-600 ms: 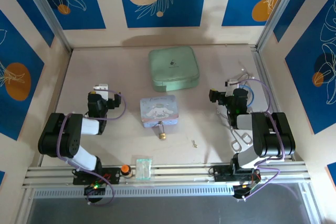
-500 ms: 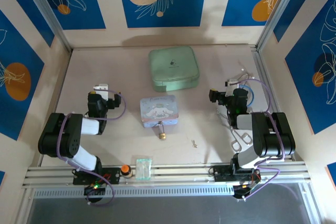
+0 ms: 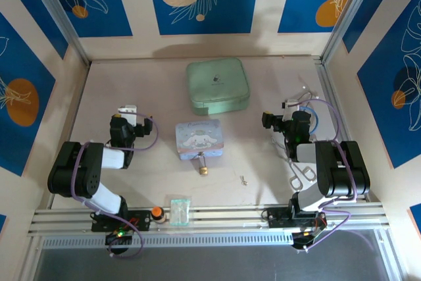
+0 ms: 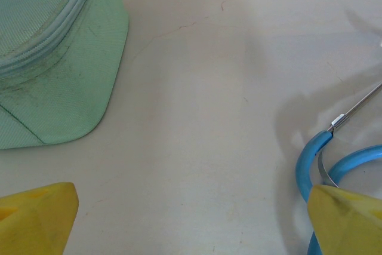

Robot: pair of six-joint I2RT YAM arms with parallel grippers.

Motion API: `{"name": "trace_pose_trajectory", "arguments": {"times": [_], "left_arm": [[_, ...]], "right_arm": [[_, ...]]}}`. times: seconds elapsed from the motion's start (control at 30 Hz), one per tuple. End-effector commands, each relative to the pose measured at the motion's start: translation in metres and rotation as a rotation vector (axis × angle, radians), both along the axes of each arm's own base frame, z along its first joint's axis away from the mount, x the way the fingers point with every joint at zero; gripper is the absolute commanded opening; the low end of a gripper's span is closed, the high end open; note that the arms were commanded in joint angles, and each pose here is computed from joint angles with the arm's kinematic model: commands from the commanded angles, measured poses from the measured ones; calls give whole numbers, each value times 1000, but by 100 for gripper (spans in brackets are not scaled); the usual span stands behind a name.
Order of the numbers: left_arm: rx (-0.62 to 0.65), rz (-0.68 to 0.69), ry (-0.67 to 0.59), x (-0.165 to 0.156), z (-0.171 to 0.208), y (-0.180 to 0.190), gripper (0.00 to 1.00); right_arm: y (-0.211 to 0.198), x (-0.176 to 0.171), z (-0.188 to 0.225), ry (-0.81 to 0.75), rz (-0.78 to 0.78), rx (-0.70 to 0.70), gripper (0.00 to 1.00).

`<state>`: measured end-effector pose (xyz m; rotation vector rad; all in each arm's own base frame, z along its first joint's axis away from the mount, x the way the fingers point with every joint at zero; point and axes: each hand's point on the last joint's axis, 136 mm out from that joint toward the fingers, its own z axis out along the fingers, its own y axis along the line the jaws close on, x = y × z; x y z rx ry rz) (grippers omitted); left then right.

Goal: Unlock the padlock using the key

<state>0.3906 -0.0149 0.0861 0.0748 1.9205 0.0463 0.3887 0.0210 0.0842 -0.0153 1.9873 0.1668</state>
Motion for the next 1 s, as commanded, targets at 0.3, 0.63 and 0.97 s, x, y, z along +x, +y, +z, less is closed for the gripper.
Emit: {"name": "trace_pose_trajectory", "arguments": {"times": [0.3, 0.63, 0.97], "left_arm": [[4, -52, -11, 7, 5, -9, 100], [-1, -56, -11, 7, 5, -10, 100], [0, -103, -23, 3, 18, -17, 99]], "right_arm": [[5, 8, 10, -34, 17, 16, 99], [6, 8, 12, -39, 20, 17, 99], [0, 7, 19, -45, -11, 29, 99]]}}
